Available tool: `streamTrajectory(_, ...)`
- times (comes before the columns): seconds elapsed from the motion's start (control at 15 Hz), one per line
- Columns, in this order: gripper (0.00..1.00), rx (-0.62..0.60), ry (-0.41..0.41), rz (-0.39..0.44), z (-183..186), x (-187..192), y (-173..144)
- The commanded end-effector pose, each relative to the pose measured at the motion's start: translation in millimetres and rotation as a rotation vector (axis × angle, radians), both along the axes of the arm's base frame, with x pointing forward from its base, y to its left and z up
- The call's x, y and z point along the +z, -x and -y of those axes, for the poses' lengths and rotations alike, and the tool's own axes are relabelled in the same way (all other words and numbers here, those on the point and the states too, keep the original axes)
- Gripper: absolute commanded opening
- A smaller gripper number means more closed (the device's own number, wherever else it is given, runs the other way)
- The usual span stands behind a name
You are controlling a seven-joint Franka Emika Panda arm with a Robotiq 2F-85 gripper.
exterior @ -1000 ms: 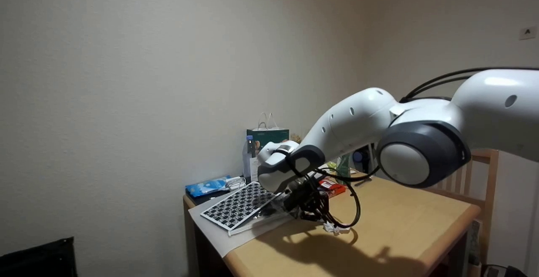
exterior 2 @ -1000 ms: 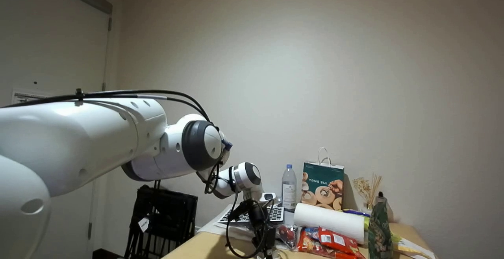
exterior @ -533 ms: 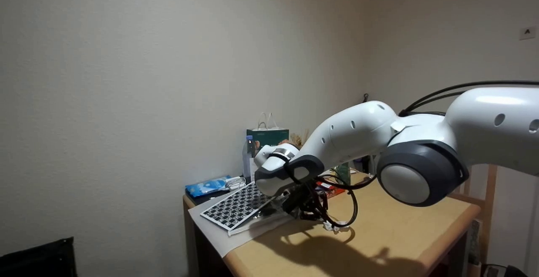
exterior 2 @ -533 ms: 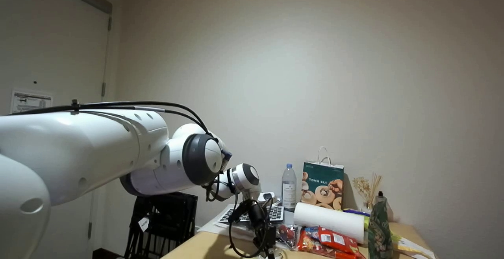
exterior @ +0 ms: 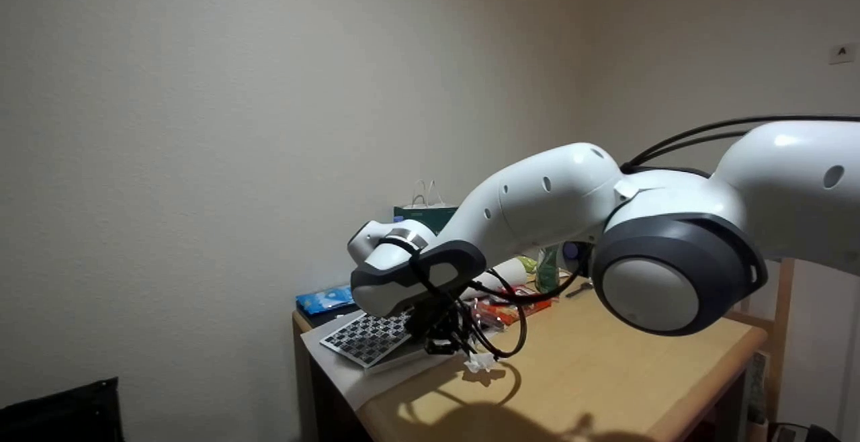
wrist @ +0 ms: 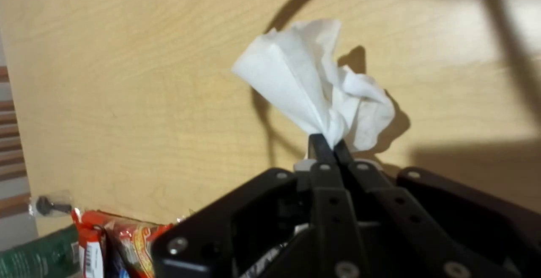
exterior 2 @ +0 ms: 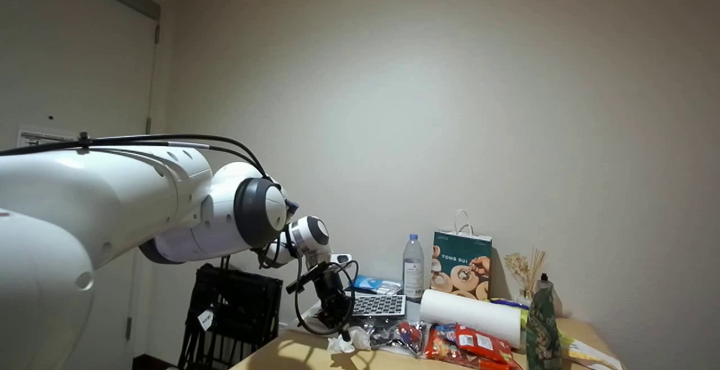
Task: Use the white cloth to wipe the table
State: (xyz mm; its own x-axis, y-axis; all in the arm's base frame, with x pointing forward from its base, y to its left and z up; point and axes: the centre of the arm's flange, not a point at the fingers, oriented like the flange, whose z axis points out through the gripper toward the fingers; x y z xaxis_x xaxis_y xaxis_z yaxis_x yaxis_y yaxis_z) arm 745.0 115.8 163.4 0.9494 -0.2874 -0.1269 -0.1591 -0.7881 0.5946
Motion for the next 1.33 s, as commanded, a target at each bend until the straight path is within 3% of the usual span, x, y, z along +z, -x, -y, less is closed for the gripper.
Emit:
streamTrajectory(0.0,0.03,0.024,-0.012,-0.003,-8.5,6.8,0.0)
streamTrajectory(0.13,0.03,0.037,-0.020,-0.009,-9.9,12.0,0.2)
streamTrajectory(0.27,0.04,0.202,-0.008,0.009,0.2,-8.0,-10.0)
streamTrajectory(0.53,0.03,0.401,-0.089,0.061,2.6,-35.7,-23.6)
streamTrajectory(0.73,0.03,0.518,-0.151,0.051,7.8,-41.0,-28.7)
streamTrajectory(0.8,0.03,0.424,-0.085,0.042,-4.7,-23.2,-29.6)
streamTrajectory(1.0,0.03,0.429,-0.086,0.038,-4.3,-22.2,-29.9)
streamTrajectory(1.27,0.03,0.336,-0.004,-0.199,-23.3,-18.7,-0.1)
